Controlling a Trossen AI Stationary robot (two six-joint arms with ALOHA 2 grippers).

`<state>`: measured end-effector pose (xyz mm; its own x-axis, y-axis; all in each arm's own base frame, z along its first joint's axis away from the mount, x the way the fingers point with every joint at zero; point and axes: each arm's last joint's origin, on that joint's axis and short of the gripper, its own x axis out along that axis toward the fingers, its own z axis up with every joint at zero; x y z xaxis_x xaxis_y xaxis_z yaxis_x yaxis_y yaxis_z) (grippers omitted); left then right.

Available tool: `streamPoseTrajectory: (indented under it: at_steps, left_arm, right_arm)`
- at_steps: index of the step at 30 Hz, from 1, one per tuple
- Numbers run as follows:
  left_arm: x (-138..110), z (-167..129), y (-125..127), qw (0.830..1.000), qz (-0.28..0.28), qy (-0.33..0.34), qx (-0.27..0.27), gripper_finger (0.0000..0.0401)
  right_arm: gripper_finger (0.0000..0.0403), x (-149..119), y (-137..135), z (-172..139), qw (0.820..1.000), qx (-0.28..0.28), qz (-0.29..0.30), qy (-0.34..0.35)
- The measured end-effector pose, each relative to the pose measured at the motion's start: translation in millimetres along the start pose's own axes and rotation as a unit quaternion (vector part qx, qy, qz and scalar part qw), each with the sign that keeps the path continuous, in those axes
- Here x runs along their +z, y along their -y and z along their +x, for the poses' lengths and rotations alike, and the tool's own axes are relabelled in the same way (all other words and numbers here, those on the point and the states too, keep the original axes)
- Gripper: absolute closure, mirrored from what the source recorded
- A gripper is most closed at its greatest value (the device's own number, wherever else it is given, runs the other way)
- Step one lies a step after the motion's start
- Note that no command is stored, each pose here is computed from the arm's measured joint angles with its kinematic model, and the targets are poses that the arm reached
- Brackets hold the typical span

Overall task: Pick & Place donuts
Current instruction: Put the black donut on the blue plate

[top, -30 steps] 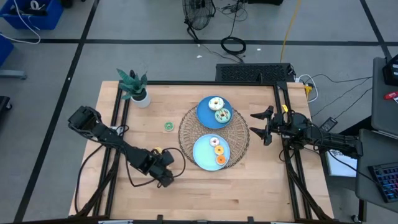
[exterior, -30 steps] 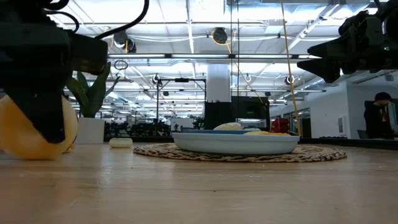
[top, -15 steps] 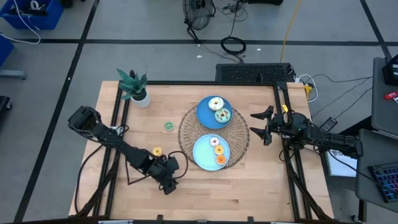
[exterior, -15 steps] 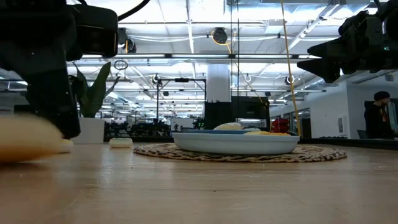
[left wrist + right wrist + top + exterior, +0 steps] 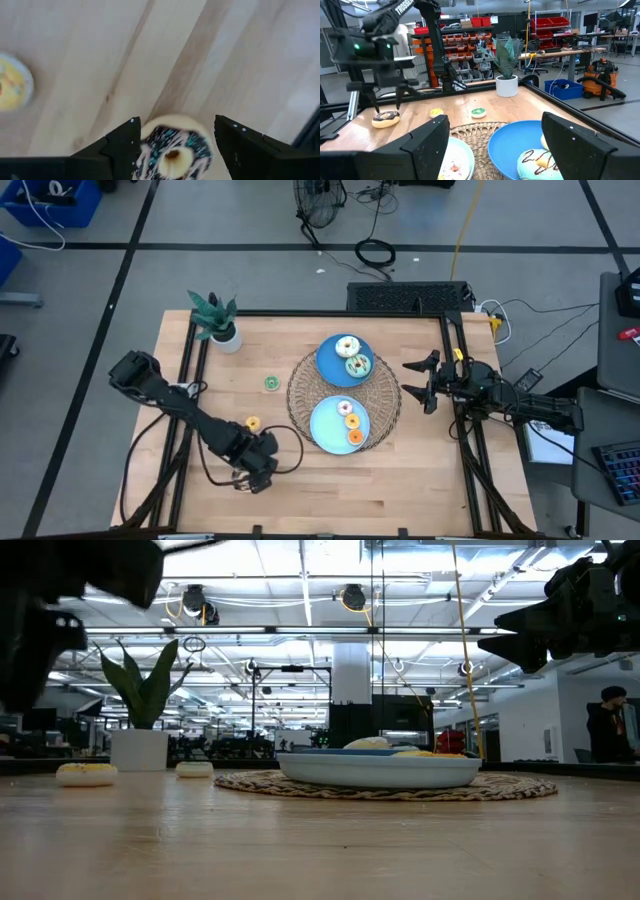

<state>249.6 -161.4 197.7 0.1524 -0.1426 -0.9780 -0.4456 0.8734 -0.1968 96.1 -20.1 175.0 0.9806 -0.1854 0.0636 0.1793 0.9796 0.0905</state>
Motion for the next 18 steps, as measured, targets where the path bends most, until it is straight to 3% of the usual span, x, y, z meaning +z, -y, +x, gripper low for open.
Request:
streamPoseTrajectory:
  at_steps: [8,18]
  left_arm:
    - [-20.9,-2.8,25.4,0.998,0.025,0.017,-0.053,0.0165]
    - [-46.8,14.7,39.2,0.999,0.018,-0.007,-0.046,0.0188]
  right_arm:
    - [0.0099,0.0,0.0,0.0,1.000,0.000,0.000,0.000]
    - [0.0099,0.0,0.0,0.0,1.000,0.000,0.000,0.000]
